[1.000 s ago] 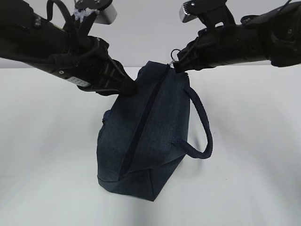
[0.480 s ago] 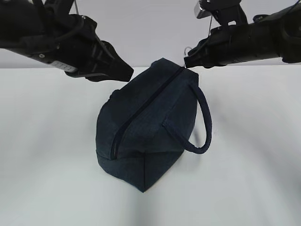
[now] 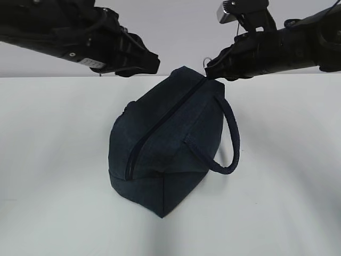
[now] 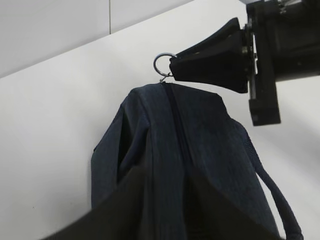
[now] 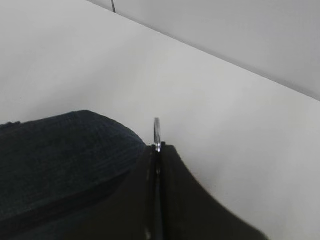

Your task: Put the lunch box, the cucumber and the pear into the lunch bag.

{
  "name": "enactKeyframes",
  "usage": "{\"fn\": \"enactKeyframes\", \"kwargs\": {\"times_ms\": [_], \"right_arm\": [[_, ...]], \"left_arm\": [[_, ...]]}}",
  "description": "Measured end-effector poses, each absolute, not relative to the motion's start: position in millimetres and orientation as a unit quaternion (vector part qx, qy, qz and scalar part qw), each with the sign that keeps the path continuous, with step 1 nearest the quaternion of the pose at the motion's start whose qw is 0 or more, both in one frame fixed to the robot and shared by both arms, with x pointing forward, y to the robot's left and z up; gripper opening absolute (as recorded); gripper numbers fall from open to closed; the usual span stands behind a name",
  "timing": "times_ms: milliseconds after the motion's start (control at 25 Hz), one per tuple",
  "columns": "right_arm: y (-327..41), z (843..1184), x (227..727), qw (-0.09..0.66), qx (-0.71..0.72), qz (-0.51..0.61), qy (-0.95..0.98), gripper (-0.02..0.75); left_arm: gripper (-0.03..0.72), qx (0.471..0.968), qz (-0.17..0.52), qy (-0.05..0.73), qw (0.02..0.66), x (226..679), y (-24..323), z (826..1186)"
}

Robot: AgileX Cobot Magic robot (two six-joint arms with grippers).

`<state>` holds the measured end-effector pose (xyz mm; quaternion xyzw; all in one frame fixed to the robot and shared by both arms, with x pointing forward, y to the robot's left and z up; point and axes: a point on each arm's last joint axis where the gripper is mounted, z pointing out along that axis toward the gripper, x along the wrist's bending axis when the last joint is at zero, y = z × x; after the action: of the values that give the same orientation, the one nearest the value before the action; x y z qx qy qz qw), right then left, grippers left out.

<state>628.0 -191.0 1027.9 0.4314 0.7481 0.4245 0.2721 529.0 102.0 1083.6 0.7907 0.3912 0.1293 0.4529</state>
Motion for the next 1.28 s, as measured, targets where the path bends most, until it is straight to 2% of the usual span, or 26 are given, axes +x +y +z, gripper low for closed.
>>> {"fn": "enactKeyframes", "kwargs": {"times_ms": [120, 200, 640, 720, 800, 1000, 1280], "right_arm": [[-191, 1028, 628, 0.271, 0.431, 0.425, 0.749, 0.000], [-191, 1028, 628, 0.271, 0.431, 0.425, 0.749, 0.000], [-191, 1028, 628, 0.271, 0.432, 0.425, 0.748, 0.000], [-191, 1028, 628, 0.271, 0.432, 0.425, 0.748, 0.000], [-192, 1028, 628, 0.272, 0.433, 0.424, 0.747, 0.000], [-192, 1028, 628, 0.273, 0.434, 0.424, 0.746, 0.000], [-192, 1028, 628, 0.273, 0.435, 0.424, 0.746, 0.000]], "left_arm": [[0.253, 0.796, 0.118, 0.389, 0.448, 542, 92, 1081], [0.290, 0.800, 0.112, 0.386, 0.446, 550, 86, 1080], [0.309, 0.821, 0.070, 0.381, 0.419, 579, 63, 1058], [0.290, 0.823, 0.067, 0.382, 0.415, 583, 61, 1053], [0.238, 0.824, 0.067, 0.382, 0.412, 585, 60, 1050], [0.041, 0.826, 0.068, 0.381, 0.409, 585, 60, 1048], [0.007, 0.832, 0.066, 0.376, 0.401, 585, 60, 1045]]}}
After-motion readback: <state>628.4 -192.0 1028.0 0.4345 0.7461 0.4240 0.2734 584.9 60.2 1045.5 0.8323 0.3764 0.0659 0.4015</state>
